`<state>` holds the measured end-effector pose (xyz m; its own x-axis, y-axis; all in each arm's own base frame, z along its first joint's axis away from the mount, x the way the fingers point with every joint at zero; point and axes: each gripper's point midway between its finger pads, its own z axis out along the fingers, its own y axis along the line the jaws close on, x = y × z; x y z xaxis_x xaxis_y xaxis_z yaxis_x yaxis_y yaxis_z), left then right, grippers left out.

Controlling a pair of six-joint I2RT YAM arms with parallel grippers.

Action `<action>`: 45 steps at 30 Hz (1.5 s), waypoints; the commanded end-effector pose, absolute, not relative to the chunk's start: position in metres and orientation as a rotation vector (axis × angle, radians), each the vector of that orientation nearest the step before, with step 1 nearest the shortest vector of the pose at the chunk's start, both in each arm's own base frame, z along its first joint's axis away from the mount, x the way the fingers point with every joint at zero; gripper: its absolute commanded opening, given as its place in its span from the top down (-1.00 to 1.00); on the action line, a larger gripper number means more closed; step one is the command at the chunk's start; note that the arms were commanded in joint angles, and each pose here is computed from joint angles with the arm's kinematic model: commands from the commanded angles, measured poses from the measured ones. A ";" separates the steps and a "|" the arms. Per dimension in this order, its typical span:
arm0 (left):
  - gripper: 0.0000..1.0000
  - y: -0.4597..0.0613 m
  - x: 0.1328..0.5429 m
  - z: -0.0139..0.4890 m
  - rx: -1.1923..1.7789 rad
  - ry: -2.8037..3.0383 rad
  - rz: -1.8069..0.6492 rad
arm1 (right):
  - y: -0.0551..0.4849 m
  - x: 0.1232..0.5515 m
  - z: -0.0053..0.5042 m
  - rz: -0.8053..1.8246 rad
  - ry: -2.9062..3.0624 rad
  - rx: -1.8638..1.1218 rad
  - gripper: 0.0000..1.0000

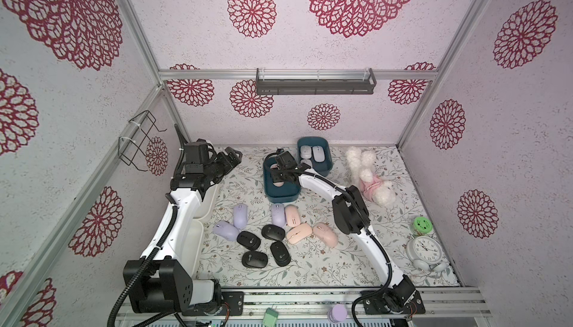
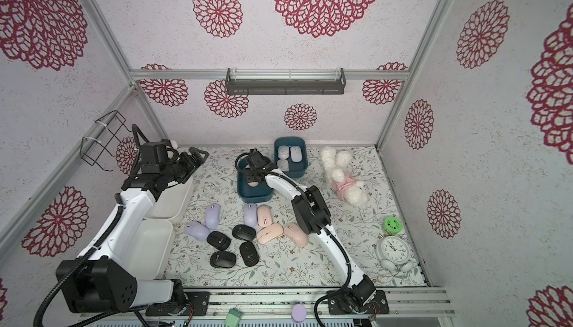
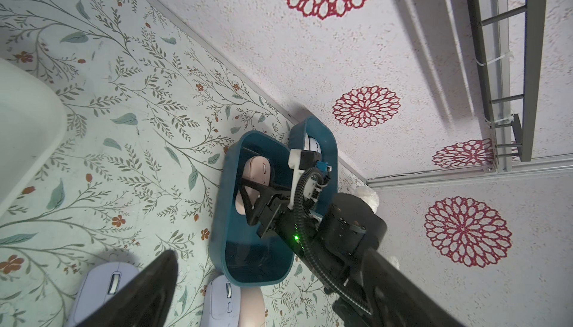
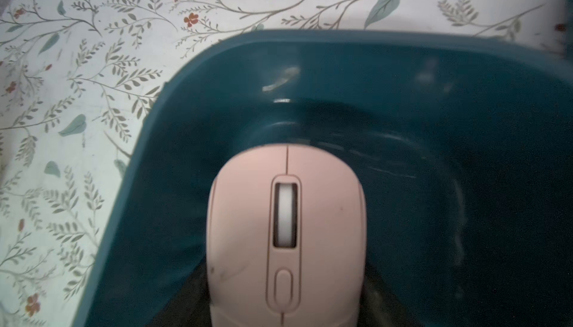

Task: Place the mice by color into the storage box
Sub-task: Place the mouse in the storage box, then adjust the mouse in the storage box.

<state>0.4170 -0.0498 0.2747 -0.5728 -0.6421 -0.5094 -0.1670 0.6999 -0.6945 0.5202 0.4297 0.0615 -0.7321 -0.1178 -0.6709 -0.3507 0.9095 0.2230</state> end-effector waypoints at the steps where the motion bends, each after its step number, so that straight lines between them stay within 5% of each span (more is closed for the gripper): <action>1: -0.89 -0.049 0.417 0.286 -0.598 2.072 -0.792 | 0.433 0.530 0.089 0.446 2.320 -0.306 -0.11; 10: -0.89 -0.050 0.416 0.289 -0.595 2.062 -0.801 | 0.436 0.533 0.064 0.469 2.348 -0.236 -0.25; 16: -0.88 -0.054 0.418 0.288 -0.581 2.063 -0.830 | 0.448 0.535 0.087 0.603 2.310 -0.223 -0.50; 25: -0.88 -0.054 0.420 0.285 -0.580 2.067 -0.833 | 0.443 0.527 0.160 0.668 2.246 -0.253 -0.48; 34: -0.87 -0.058 0.420 0.287 -0.567 2.064 -0.849 | 0.418 0.508 0.198 0.529 2.242 -0.364 -0.19; 40: -0.87 -0.067 0.420 0.284 -0.548 2.087 -0.857 | 0.390 0.490 0.159 0.306 2.329 -0.446 0.48; 45: -0.87 -0.065 0.419 0.284 -0.549 2.088 -0.842 | 0.387 0.478 0.123 0.266 2.356 -0.529 0.57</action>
<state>0.4176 -0.0631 0.2784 -0.5937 -0.6306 -0.4999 -0.1119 0.6799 -0.7247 0.4843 0.3934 0.1331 -0.6911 -0.2316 -0.6846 -0.4153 0.9026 0.1138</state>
